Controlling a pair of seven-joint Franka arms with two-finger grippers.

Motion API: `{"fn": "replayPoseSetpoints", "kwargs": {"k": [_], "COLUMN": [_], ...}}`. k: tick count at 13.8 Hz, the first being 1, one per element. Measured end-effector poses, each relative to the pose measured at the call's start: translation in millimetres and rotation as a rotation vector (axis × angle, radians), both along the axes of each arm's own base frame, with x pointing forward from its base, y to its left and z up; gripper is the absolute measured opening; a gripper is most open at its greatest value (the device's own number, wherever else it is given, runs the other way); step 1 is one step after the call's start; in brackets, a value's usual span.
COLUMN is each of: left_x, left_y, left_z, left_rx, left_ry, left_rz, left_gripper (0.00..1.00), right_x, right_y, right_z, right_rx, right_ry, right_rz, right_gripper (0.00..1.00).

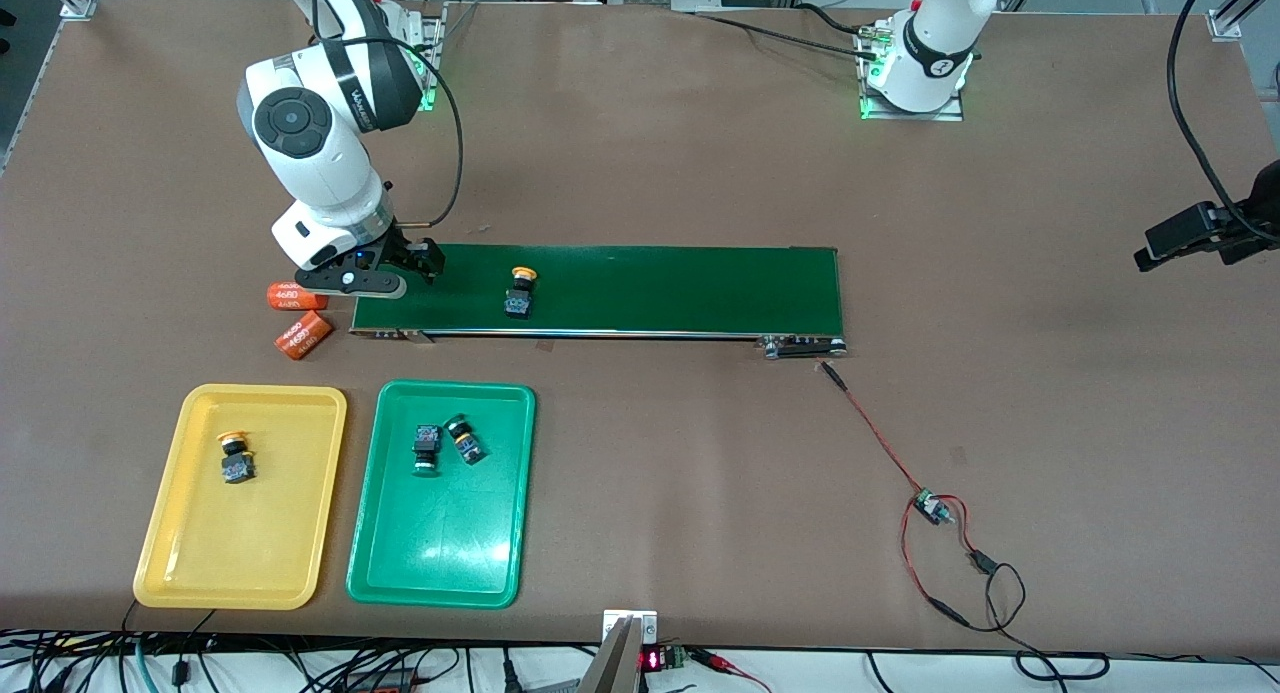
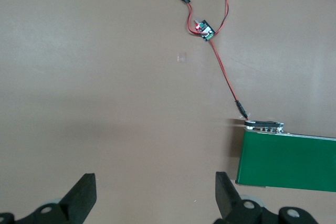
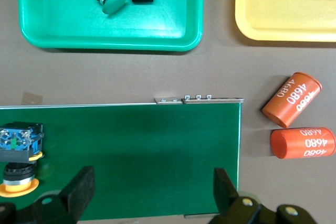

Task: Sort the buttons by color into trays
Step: 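Move the right gripper back over the belt start, then lower the right gripper and grasp the next button on the belt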

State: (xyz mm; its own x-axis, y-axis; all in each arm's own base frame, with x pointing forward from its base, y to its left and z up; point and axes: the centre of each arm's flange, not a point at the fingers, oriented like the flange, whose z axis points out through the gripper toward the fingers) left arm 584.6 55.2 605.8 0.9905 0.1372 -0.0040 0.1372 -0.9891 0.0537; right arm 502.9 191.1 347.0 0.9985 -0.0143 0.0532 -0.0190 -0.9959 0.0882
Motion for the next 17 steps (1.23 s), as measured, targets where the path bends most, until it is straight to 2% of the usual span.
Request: {"fn": "replayPoseSetpoints", "kwargs": {"k": [4,10,17], "left_x": [-0.1,0.0,0.2], "left_y": [5.0,4.8,5.3], "left_z": [-0.9,-0.9,-0.9], "left_rx": [-0.001,-0.001,-0.001], "left_ry": [0.001,0.001,0.000], "left_rz": [0.008,0.008,0.009], "left_gripper": [1.00,1.00,1.00], "right_x": [-0.4,4.3,18.2], "right_y": [2.5,48.9,60.8], "right_z": [-5.8,-32.3,-54.6], "right_rx": [-0.001,0.008,0.033], "right_ry": [0.008,0.020,0.005], "right_rz": [-0.015,-0.041,-0.050], "right_gripper": [1.00,1.00,1.00]}}
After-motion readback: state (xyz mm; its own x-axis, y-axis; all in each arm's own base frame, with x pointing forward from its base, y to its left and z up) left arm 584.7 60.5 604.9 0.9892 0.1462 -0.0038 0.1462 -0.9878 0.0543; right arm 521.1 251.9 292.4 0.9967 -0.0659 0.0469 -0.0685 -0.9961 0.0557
